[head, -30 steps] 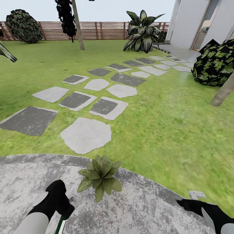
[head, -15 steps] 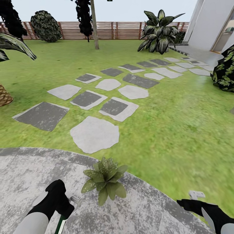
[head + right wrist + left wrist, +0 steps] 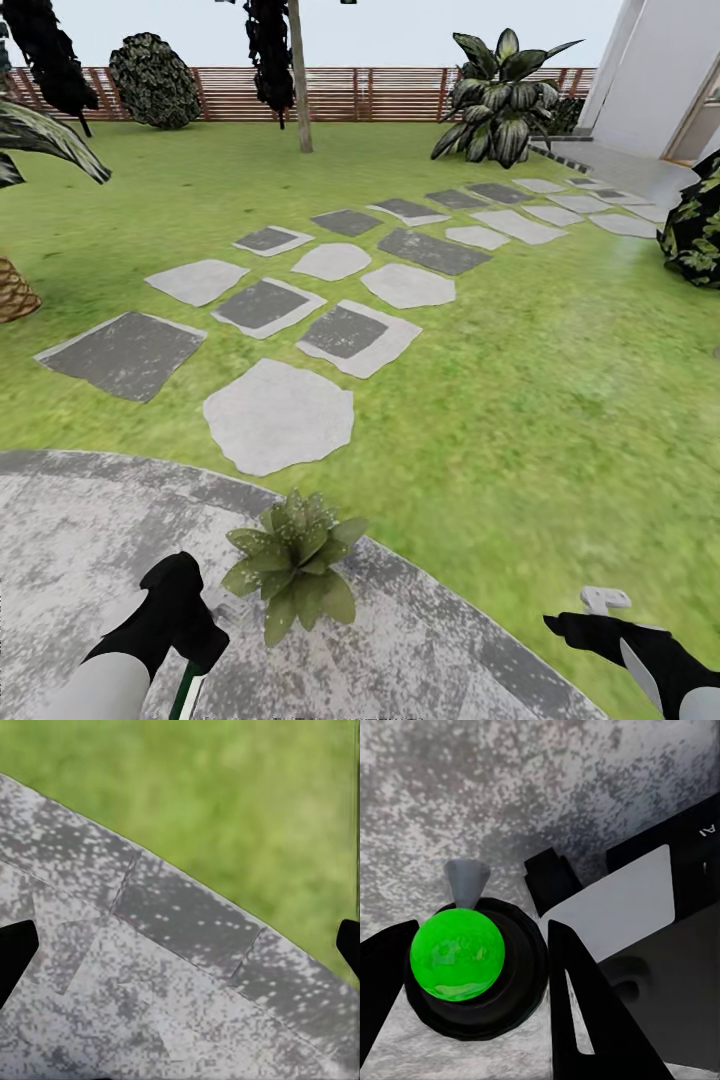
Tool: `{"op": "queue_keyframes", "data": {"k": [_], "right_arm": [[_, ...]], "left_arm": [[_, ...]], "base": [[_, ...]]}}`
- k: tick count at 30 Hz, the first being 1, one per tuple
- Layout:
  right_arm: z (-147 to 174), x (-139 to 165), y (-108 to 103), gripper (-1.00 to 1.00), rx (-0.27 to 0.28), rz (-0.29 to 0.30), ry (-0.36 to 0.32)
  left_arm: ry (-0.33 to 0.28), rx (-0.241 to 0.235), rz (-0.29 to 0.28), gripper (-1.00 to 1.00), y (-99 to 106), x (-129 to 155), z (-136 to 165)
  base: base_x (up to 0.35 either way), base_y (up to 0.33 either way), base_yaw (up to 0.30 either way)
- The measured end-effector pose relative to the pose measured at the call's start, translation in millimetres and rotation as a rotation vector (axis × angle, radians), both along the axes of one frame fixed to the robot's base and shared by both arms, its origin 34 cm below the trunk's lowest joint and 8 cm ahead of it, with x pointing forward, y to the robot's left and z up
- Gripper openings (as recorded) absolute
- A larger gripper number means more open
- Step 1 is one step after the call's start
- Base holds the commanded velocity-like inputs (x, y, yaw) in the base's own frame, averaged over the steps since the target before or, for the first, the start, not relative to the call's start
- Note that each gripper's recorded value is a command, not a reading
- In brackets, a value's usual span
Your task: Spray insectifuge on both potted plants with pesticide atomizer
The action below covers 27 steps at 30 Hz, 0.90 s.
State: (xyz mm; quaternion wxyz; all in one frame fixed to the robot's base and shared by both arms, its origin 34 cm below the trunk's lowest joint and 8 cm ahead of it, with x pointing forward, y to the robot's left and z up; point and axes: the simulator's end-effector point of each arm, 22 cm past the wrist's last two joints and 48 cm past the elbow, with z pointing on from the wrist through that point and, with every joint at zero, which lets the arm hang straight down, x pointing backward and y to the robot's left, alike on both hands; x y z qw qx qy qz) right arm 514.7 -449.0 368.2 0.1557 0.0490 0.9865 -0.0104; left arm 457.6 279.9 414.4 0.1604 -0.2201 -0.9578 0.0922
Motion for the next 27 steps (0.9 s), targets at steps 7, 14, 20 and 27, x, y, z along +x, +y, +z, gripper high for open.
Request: {"op": "queue_keyframes", "data": {"k": [7,14,20,27], "right_arm": [[0.1,0.2,0.1,1.00,0.000,0.000,0.000],[0.2,0.3,0.1,1.00,0.000,0.000,-0.001],[0.1,0.2,0.0,1.00,0.000,0.000,-0.001],[0.2,0.2,-0.1,1.00,0.000,0.000,-0.001]], "left_arm": [[-0.001,0.000,0.000,-1.00,0.2,0.2,0.2],[-0.035,0.004,0.000,-1.00,1.9,12.5,4.7],[-0.076,-0.012,-0.004,-1.00,-11.7,27.1,10.3],[-0.078,-0.016,-0.006,-1.00,-15.2,27.7,10.4]], "base": [[-0.035,-0.157,0.244],[-0.001,-0.003,0.251],[0.000,-0.043,0.104],[0.000,-0.293,0.003]]}}
